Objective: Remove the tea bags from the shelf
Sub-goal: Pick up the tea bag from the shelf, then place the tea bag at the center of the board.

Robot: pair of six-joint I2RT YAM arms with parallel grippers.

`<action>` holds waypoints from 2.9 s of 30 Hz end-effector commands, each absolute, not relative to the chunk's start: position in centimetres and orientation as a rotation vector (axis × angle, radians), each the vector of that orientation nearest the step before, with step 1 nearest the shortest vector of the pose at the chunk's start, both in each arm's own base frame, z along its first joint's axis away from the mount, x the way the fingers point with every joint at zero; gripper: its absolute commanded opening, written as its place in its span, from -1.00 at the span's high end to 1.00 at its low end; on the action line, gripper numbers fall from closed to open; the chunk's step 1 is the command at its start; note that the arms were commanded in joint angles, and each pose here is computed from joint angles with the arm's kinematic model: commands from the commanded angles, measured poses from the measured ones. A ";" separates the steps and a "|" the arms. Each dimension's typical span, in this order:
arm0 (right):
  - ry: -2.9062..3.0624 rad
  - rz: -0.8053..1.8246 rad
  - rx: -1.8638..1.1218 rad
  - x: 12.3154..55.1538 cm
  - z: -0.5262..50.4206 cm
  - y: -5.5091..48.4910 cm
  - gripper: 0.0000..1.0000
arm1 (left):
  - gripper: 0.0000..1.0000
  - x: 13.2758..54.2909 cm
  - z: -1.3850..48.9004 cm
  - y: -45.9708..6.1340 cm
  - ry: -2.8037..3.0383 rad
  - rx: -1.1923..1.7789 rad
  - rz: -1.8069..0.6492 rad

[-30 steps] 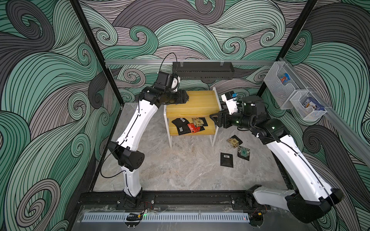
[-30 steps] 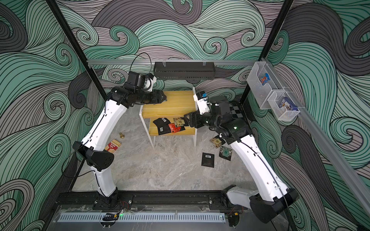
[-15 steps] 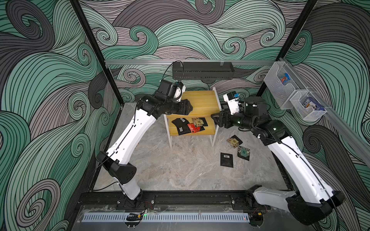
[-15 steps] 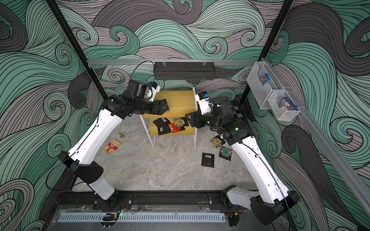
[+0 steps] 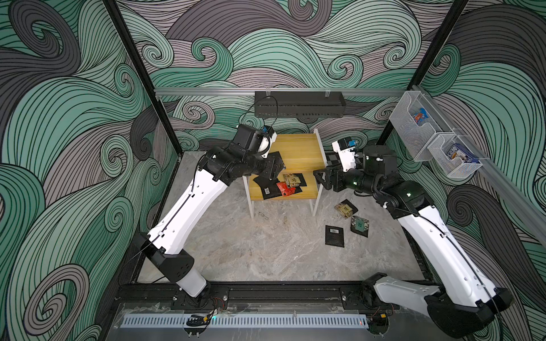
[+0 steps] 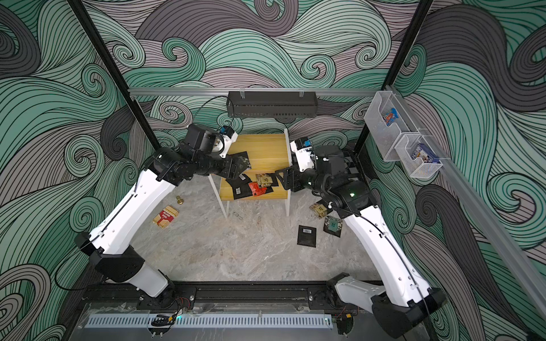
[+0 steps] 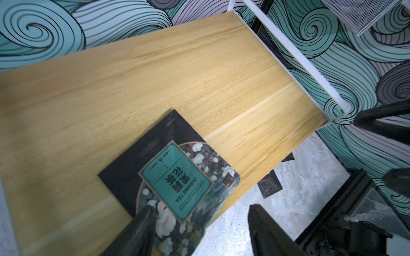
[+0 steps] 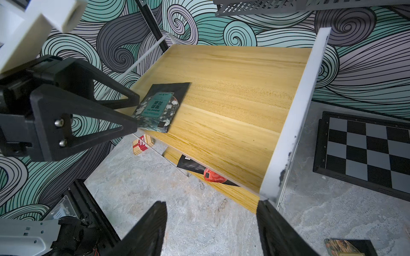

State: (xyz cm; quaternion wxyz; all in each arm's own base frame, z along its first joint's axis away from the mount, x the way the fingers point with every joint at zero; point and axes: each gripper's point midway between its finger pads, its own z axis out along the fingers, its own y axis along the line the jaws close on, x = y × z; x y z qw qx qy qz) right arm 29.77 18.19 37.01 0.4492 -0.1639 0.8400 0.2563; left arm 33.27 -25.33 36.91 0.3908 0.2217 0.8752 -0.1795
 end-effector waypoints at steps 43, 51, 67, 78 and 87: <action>2.067 0.615 -0.361 30.6 36.3 17.3 -0.38 | 0.79 28.6 35.4 -25.2 2.029 0.931 -0.014; 2.055 0.581 -0.334 30.3 36.4 16.0 -0.38 | 0.98 26.4 38.1 -25.2 1.973 0.920 -0.085; 2.054 0.498 -0.234 29.9 35.5 12.6 -0.38 | 1.00 20.7 34.9 -27.9 1.926 1.080 -0.183; 2.097 0.452 -0.102 29.4 32.9 9.6 -0.37 | 1.00 19.1 27.1 -30.1 1.976 1.189 -0.191; 2.102 0.431 0.021 29.1 32.1 7.5 -0.39 | 1.00 18.3 20.6 -32.2 2.032 1.292 -0.210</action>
